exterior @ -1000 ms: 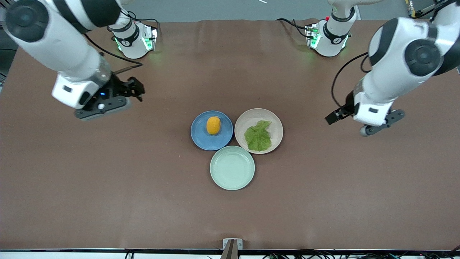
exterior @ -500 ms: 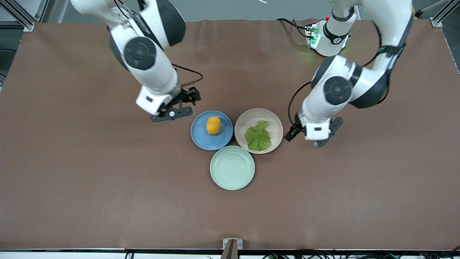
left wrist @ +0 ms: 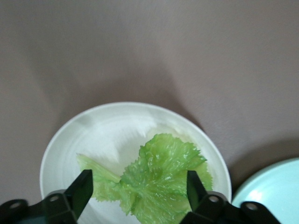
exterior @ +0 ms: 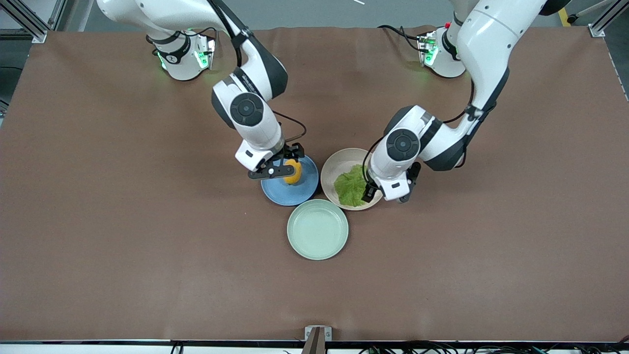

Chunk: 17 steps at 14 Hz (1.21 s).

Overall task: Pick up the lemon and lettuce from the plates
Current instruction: 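Reach the right gripper to the lemon while the left gripper reaches the lettuce, then close the right gripper on the lemon while the left gripper grips the lettuce, then lift the lemon away with the right gripper while the left gripper carries the lettuce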

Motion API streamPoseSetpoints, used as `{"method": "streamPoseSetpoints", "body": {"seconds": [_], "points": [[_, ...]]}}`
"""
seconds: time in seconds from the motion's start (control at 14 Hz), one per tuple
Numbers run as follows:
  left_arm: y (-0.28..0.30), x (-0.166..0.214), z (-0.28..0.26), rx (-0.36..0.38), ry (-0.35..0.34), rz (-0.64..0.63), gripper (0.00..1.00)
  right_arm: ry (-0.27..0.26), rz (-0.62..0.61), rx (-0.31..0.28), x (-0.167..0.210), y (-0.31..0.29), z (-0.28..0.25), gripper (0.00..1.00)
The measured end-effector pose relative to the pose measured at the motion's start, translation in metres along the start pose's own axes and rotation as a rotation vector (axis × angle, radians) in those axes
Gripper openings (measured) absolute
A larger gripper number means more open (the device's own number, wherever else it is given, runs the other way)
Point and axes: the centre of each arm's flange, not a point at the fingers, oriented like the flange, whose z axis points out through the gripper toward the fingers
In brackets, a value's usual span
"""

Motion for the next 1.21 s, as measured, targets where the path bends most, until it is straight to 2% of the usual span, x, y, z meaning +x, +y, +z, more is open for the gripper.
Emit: {"method": "streamPoseSetpoints", "body": {"seconds": [0.21, 0.5, 0.64, 0.71, 0.79, 0.86, 0.93, 1.07, 1.21], "points": [[-0.001, -0.018, 0.024, 0.010, -0.015, -0.033, 0.81, 0.003, 0.012, 0.002, 0.005, 0.002, 0.034, 1.00], [-0.004, -0.024, 0.044, 0.027, 0.009, -0.042, 0.73, 0.006, 0.016, 0.004, 0.007, 0.002, 0.064, 1.00], [-0.004, -0.023, 0.047, 0.031, 0.009, -0.041, 0.57, 0.010, 0.022, 0.007, 0.006, 0.000, 0.075, 1.00], [-0.004, -0.023, 0.047, 0.030, 0.009, -0.041, 0.57, 0.009, 0.030, 0.009, 0.005, -0.003, 0.081, 1.00], [-0.004, -0.023, 0.046, 0.029, 0.009, -0.041, 0.50, 0.009, 0.036, 0.010, 0.002, -0.006, 0.085, 0.99], [-0.003, -0.023, 0.046, 0.026, 0.010, -0.041, 0.39, 0.006, 0.038, 0.009, 0.000, -0.009, 0.088, 0.96], [-0.001, -0.023, 0.044, 0.021, 0.011, -0.040, 0.26, 0.005, 0.041, 0.009, -0.001, -0.010, 0.089, 0.87], [0.004, -0.022, 0.036, 0.000, 0.024, -0.028, 0.08, 0.006, 0.045, 0.009, -0.001, -0.010, 0.088, 0.63], [0.009, -0.019, 0.020, -0.027, 0.038, -0.023, 0.06, 0.003, 0.048, 0.007, 0.000, -0.009, 0.087, 0.62]]}}
